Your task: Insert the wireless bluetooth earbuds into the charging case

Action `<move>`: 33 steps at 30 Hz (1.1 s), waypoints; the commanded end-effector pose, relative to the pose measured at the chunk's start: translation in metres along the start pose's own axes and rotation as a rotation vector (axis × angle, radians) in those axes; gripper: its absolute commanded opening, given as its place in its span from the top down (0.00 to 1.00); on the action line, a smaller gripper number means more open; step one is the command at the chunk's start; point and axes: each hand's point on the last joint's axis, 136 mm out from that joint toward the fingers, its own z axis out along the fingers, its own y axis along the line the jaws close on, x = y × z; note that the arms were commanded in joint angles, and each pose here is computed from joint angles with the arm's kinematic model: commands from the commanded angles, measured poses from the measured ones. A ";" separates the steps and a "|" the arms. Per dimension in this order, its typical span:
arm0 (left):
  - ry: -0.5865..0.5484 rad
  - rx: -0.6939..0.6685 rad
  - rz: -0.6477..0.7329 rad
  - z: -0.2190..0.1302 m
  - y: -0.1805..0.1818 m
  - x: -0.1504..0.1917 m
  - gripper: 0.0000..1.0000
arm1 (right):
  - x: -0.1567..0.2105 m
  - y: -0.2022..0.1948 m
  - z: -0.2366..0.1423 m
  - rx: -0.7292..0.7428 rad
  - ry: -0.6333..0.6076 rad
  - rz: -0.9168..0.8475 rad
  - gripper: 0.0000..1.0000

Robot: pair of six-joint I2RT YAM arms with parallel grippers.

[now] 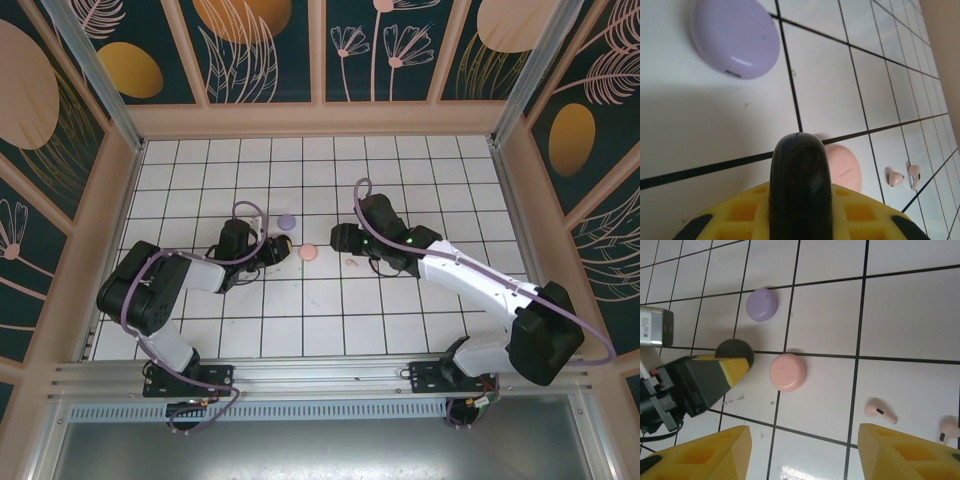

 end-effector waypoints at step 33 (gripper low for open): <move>-0.406 -0.297 0.202 -0.102 -0.021 -0.106 0.42 | 0.023 0.014 0.094 0.207 0.187 -0.206 0.29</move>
